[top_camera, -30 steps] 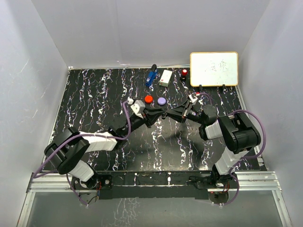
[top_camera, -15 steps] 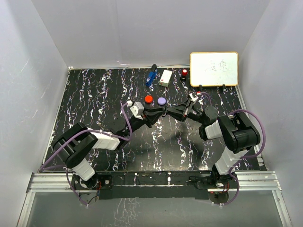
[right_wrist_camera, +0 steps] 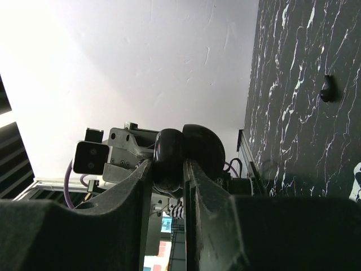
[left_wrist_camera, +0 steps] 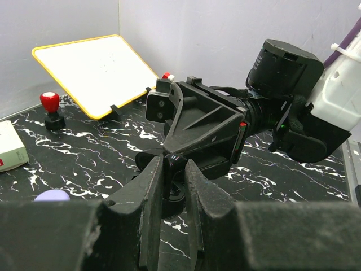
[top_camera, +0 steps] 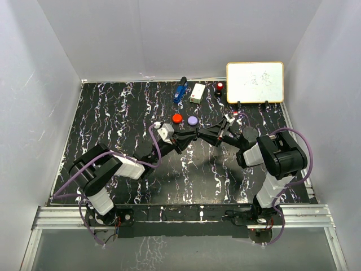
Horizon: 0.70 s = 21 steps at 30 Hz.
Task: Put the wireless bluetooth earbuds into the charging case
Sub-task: Place the earbud in the charging case.
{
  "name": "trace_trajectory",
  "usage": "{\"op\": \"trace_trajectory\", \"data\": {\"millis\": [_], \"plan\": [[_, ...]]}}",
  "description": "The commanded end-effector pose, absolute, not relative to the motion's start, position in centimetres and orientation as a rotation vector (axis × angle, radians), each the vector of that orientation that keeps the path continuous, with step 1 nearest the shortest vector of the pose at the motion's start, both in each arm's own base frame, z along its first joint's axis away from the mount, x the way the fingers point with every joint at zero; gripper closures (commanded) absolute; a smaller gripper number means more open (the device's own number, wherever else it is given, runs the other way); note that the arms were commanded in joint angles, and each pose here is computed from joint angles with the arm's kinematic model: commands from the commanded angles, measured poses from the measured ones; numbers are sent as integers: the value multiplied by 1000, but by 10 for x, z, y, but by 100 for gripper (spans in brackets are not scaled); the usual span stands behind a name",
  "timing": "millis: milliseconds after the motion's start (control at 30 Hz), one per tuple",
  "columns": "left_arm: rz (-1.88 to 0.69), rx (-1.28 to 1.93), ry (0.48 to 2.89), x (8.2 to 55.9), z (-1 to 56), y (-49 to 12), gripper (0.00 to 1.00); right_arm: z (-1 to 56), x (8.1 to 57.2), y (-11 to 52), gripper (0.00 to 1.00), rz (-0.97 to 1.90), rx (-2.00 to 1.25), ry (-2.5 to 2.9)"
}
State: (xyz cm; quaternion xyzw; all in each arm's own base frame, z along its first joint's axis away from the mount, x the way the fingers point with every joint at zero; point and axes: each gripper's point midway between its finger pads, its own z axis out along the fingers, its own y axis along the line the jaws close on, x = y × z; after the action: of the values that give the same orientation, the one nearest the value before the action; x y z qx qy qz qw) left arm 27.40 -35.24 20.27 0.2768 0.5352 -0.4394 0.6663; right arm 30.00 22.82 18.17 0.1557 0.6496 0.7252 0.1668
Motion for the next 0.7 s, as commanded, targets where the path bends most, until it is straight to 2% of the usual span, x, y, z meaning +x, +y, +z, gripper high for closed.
{"op": "trace_trajectory", "data": {"millis": [0,667], "plan": [[-997,595,1008,268,249,-346,100,206,292,228,100,2076,288,1720],[-986,577,982,273,256,-348,100,204,290,229,100,2084,286,1723]]}}
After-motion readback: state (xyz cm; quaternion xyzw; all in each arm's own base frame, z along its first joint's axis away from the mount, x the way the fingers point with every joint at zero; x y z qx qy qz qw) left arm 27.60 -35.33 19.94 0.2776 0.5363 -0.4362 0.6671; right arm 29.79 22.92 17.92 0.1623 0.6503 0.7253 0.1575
